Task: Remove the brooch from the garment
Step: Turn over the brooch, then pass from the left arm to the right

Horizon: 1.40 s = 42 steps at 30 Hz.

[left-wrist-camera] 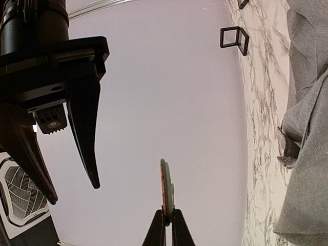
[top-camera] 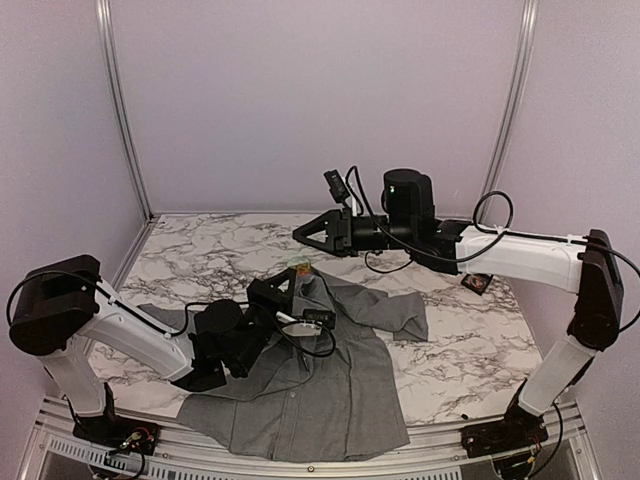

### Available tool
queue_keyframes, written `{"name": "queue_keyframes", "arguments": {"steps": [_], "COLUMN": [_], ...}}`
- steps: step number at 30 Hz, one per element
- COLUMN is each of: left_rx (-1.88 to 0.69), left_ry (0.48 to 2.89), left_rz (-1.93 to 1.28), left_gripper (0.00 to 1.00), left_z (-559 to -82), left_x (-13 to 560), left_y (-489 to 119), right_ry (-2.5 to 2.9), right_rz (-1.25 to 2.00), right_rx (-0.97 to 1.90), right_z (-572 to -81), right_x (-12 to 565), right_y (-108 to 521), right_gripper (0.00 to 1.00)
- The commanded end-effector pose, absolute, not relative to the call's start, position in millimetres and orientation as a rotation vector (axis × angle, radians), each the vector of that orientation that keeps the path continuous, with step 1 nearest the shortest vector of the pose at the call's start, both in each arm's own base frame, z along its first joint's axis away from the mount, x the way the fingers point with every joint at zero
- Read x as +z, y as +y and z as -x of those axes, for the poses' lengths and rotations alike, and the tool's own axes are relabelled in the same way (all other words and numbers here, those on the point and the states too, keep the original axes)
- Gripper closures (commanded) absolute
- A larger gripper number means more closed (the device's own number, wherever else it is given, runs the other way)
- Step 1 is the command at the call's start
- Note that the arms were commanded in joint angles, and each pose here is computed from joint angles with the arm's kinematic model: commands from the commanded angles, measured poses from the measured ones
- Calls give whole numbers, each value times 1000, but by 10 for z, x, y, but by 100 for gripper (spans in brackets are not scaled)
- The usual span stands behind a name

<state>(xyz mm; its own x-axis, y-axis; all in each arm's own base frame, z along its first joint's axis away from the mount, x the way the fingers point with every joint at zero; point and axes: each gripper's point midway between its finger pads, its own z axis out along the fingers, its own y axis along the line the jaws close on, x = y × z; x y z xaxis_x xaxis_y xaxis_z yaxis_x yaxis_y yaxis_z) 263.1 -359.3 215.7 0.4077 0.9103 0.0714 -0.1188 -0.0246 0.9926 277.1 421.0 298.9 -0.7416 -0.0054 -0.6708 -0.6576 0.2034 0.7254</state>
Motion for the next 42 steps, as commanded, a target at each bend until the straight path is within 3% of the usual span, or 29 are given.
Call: {"name": "queue_keyframes", "arguments": {"steps": [1, 16, 20, 42], "left_rx": [913, 897, 901, 898], "left_ry": [840, 875, 879, 888], "left_rz": [-892, -840, -843, -839], "left_gripper": [100, 100, 100, 100], "left_z": [-2564, -2570, -2575, -2588], "left_x": [3009, 3105, 3092, 3079], "left_y": [-3288, -3213, -3213, -3225], "right_ry": [1992, 2138, 2138, 2125], "right_rz": [572, 542, 552, 516], "right_rx": [1541, 1534, 1571, 1594], "right_z": [-2899, -2919, -2892, -2947], "right_x": [2942, 2477, 2452, 2477], "right_y": [4176, 4153, 4176, 4067], "right_gripper": [68, 69, 75, 72]}}
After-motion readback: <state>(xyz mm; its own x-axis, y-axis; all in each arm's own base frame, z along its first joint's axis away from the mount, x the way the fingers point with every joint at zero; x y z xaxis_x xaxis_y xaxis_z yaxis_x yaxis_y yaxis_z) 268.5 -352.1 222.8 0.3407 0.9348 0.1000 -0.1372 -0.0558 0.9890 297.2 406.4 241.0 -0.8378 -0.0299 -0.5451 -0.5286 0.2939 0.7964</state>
